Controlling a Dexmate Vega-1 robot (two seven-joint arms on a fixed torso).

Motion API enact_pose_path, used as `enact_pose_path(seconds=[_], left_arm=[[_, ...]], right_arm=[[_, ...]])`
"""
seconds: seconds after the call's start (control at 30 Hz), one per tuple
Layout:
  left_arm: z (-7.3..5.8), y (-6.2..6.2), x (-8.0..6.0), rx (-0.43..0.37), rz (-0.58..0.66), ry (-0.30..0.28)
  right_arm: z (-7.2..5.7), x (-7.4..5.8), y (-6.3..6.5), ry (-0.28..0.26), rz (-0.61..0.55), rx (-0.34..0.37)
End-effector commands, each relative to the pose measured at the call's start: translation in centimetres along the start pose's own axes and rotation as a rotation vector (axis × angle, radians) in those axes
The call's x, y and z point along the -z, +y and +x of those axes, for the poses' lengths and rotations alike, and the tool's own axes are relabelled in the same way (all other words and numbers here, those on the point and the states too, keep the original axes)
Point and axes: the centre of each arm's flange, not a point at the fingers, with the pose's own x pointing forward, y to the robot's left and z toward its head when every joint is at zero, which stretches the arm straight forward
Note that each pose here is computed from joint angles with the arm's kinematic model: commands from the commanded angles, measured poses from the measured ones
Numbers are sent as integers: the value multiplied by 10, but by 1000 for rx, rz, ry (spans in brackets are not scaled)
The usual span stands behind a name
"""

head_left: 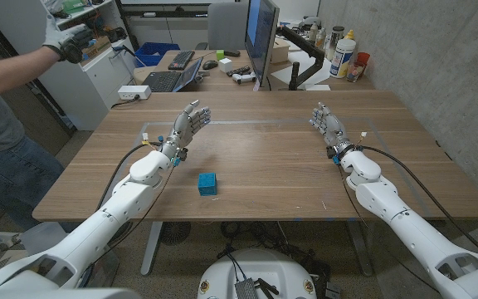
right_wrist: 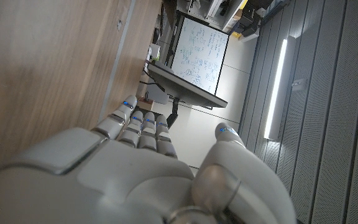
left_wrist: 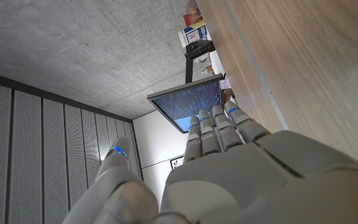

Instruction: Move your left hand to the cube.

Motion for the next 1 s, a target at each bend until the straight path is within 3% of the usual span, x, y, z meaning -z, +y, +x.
enact_pose_path(seconds=[0.03, 0.27, 1.0], left_arm=[[-12, -10, -2, 34, 32, -3], [-22, -10, -4, 26, 48, -12], [-62, 8, -15, -12, 102, -31]], right_arm=[[-2, -2, -3, -9, 1, 9], [-2, -4, -2, -12, -1, 8], [-2, -2, 2, -3, -1, 8]])
